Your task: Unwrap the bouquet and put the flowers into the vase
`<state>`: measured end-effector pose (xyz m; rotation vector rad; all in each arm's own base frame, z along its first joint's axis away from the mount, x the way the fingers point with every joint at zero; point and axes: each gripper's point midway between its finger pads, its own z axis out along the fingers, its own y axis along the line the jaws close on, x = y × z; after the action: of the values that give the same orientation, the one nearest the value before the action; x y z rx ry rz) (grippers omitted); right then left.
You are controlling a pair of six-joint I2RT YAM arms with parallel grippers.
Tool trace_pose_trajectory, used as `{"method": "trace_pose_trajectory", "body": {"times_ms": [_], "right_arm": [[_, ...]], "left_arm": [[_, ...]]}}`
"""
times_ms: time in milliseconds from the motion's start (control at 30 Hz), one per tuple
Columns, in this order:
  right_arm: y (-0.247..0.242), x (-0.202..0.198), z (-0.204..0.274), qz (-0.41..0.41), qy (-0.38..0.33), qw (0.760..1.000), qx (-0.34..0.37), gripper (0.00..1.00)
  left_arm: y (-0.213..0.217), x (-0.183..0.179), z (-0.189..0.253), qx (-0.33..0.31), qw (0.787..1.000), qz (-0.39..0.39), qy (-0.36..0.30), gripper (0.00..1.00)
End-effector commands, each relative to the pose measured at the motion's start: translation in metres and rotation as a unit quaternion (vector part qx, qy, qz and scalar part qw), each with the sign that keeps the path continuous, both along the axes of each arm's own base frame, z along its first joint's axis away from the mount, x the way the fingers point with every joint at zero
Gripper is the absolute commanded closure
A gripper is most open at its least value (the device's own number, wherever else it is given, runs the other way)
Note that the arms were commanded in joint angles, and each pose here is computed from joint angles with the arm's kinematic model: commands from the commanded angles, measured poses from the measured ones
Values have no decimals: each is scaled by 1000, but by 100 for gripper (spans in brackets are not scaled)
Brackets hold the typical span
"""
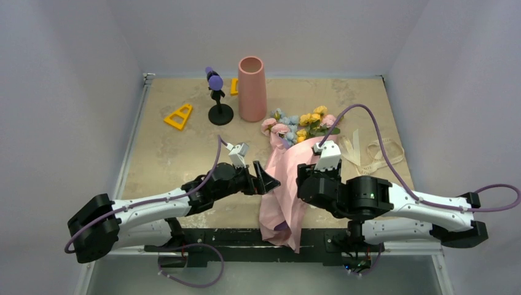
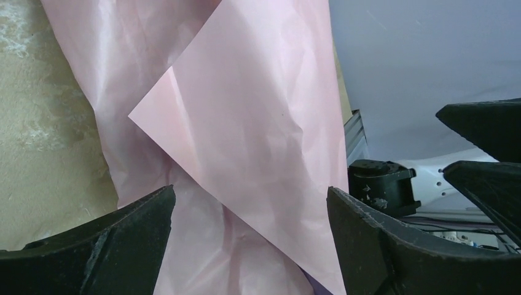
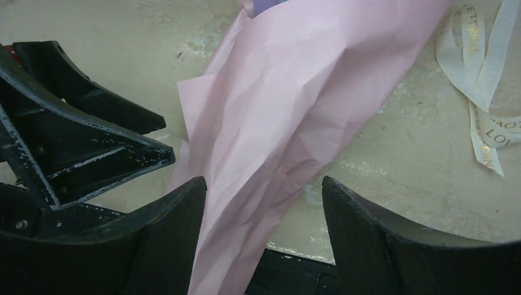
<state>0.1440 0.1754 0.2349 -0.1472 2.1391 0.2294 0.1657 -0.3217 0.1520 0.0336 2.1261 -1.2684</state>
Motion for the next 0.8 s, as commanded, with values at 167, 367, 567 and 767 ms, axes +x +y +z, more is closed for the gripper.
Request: {"method": "trace_pose_trajectory", "body": {"times_ms": [167,367,567,767], "right_arm": [[1,-1,12,2,-8,999,37,28],[0,-2,16,6,-6,998,58,27],[-3,-4,29,14,-9,996,84,28],[-9,-5,57,22,-22,993,115,28]], "left_arm": [[-20,6,18,-39,999,-22,-2,3],[-37,8,11,-51,998,-43,18,5],[-58,4,30,-110,990,-88,-1,18],[-75,-7,71,-124,980,-146,-55,32]]}}
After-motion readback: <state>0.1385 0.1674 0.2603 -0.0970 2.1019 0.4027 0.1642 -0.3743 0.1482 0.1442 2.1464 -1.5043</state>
